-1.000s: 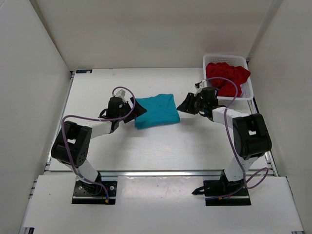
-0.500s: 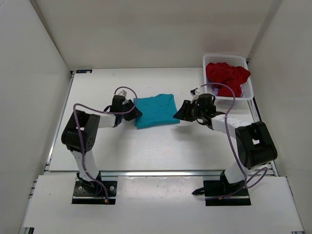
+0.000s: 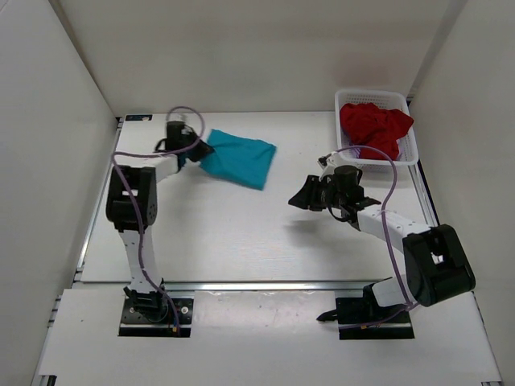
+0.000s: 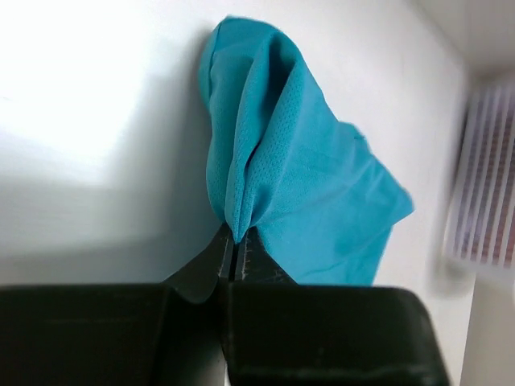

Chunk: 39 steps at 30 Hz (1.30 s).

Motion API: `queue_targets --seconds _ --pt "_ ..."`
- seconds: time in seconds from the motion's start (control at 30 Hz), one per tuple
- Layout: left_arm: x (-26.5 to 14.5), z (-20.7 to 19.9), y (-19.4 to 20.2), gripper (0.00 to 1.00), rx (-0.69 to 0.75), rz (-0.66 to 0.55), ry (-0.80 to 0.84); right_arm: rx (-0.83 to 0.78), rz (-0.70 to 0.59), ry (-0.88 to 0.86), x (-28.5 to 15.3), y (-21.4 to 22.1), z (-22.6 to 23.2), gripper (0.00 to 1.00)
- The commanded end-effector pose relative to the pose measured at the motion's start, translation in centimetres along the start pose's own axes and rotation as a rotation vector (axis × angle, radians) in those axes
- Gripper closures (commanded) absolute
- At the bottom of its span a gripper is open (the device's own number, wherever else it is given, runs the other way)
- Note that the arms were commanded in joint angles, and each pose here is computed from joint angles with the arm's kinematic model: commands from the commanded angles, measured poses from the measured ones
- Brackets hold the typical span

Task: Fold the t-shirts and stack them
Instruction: Put the neatly folded tshirt into the corner of the board with the left arm

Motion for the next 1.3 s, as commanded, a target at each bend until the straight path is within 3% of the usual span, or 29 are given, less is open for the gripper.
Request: queue_targets --seconds 0.0,0.07,0.2,0.53,0.63,0.97,1.03,1.17,1.27 --pt "-5.0 5.5 -10.0 1.00 -0.096 -0.203 -0.100 -0.039 -0.034 -0.037 -0.2 -0.6 0.6 0.67" --pt "-7.4 9.9 -13.3 1.00 -0.183 -0.285 -0.146 -0.042 -0.023 -0.059 0.1 -0.4 1.1 0.68" --pt "-10.6 16.5 -15.6 0.99 -0.321 -0.377 -0.227 -0.038 0.009 -0.096 0.4 0.5 1.7 0.67" --pt "-14.4 24.6 -14.0 0.72 -0.651 -0.540 -0.250 -0.042 0.065 -0.138 -0.2 2.7 2.8 0.69" --pt "-14.4 24.7 -14.6 0.60 -0.672 -0.574 -0.212 -0.040 0.071 -0.128 -0.4 3.2 2.7 0.69" --pt "-10.2 22.4 -19.0 0.63 -0.631 -0.560 -0.181 -0.038 0.083 -0.131 -0.8 3.3 3.0 0.68" --pt "-9.2 21.8 -19.7 0.60 -0.635 -0.552 -0.161 -0.032 0.072 -0.123 -1.1 2.9 3.0 0.68" --pt "-9.8 20.5 -19.4 0.39 -0.629 -0.558 -0.125 -0.040 0.057 -0.124 -1.2 2.5 3.1 0.61" --pt "-11.0 19.7 -18.4 0.13 -0.593 -0.552 -0.123 -0.042 0.050 -0.119 -0.9 2.1 3.3 0.52"
Point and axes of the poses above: each gripper's point midway between its finger pads, its own x axis out along the fingers, its own z axis along the line the jaws close on, y = z × x, the point moved 3 cm from there along -x, back along the fingers, and after that the axes turned 6 degrees about -x, right-handed, at the moved point
